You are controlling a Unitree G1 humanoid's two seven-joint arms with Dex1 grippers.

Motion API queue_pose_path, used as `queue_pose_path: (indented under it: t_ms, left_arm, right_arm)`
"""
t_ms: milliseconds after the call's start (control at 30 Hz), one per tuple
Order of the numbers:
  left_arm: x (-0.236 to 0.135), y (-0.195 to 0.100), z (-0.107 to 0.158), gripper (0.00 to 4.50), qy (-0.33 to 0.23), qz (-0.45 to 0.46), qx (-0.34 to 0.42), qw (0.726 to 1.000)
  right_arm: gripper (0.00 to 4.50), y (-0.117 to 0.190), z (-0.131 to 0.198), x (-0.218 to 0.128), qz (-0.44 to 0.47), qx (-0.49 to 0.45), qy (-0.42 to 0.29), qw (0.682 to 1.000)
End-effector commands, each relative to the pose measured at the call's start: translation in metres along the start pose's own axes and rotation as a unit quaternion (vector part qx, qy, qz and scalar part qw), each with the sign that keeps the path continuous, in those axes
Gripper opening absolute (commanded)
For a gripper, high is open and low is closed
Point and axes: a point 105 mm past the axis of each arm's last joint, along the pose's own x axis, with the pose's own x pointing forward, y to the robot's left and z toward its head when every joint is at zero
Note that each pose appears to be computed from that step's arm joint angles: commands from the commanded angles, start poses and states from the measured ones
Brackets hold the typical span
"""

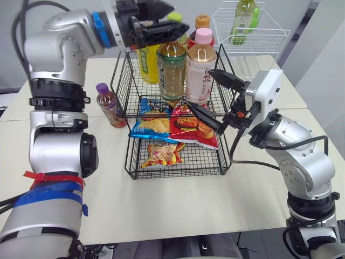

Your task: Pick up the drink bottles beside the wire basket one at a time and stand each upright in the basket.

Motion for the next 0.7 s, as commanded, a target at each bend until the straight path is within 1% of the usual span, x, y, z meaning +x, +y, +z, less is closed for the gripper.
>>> queue_pose_path:
  t_ms: [33,100,200,300,367,467,500,600,700]
  left_arm:
    - [-0.016,-0.008,0.031,4.48,-0.036,0.017,0.027,0.999]
    - [-0.031,-0.007,0.037,4.48,-0.039,0.048,0.035,0.997]
    - [-0.055,0.002,0.038,4.48,-0.034,0.114,0.056,0.991]
    - [-0.096,0.014,0.035,4.48,-0.02,0.209,0.082,0.974]
    - [-0.114,0.017,0.033,4.48,-0.013,0.248,0.09,0.965]
    - [-0.178,0.016,0.009,4.48,0.041,0.352,0.104,0.929]
    - [-0.192,0.013,0.002,4.48,0.054,0.372,0.101,0.921]
    - [-0.226,-0.005,-0.029,4.48,0.094,0.409,0.079,0.904]
    - [-0.253,-0.024,-0.057,4.48,0.11,0.444,0.048,0.888]
  right_arm:
    - [4.5,0.0,0.015,0.002,0.013,-0.015,-0.031,0.999]
    - [4.5,0.002,0.015,0.004,0.028,-0.008,-0.032,0.999]
    - [4.5,0.006,0.014,0.007,0.05,0.002,-0.033,0.998]
    - [4.5,0.01,0.013,0.011,0.077,0.009,-0.037,0.996]
    - [4.5,0.012,0.013,0.012,0.087,0.011,-0.039,0.995]
    - [4.5,0.017,0.012,0.018,0.115,0.019,-0.046,0.992]
    - [4.5,0.018,0.011,0.02,0.122,0.021,-0.048,0.991]
    - [4.5,0.024,0.009,0.024,0.149,0.031,-0.051,0.987]
    - [4.5,0.028,0.008,0.028,0.171,0.034,-0.051,0.983]
